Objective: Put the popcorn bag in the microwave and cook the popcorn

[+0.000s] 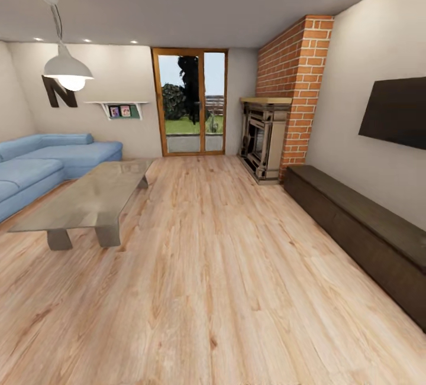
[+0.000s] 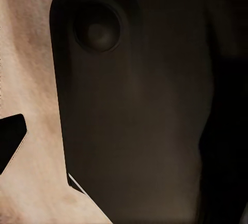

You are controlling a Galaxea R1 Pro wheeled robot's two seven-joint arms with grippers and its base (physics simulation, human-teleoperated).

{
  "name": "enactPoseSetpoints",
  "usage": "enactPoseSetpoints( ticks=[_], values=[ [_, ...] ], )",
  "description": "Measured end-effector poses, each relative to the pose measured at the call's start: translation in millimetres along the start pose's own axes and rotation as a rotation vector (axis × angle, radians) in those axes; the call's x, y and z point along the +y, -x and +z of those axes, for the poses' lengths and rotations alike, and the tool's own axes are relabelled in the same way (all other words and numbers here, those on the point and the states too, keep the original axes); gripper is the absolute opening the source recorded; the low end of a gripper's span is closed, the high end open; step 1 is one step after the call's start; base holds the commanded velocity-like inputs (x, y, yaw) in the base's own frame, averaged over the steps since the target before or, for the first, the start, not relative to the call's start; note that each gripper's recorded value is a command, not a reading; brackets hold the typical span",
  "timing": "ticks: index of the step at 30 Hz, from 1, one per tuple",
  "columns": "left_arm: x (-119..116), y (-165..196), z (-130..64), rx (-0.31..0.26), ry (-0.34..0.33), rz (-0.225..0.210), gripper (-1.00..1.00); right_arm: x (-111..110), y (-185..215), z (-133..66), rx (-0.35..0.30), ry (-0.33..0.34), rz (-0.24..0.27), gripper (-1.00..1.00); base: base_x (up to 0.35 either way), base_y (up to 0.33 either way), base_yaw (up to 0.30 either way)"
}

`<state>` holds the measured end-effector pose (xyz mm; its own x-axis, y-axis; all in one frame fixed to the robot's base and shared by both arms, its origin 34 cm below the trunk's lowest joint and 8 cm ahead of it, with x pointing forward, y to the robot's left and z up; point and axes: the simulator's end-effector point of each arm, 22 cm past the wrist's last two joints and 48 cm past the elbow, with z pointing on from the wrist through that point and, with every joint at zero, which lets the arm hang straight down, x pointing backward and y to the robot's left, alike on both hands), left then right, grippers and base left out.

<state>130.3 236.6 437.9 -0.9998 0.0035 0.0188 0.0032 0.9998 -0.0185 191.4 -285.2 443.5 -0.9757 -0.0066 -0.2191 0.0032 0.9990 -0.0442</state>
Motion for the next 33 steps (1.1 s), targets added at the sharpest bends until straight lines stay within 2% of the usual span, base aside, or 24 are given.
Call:
enactPoseSetpoints(
  ticks=[33],
  values=[
    [0.0,0.0,0.0,0.000,0.000,0.000,1.00,0.0,-0.1,0.0,0.000,0.000,0.000,1.00,0.000,0.000,-0.297]
  ],
)
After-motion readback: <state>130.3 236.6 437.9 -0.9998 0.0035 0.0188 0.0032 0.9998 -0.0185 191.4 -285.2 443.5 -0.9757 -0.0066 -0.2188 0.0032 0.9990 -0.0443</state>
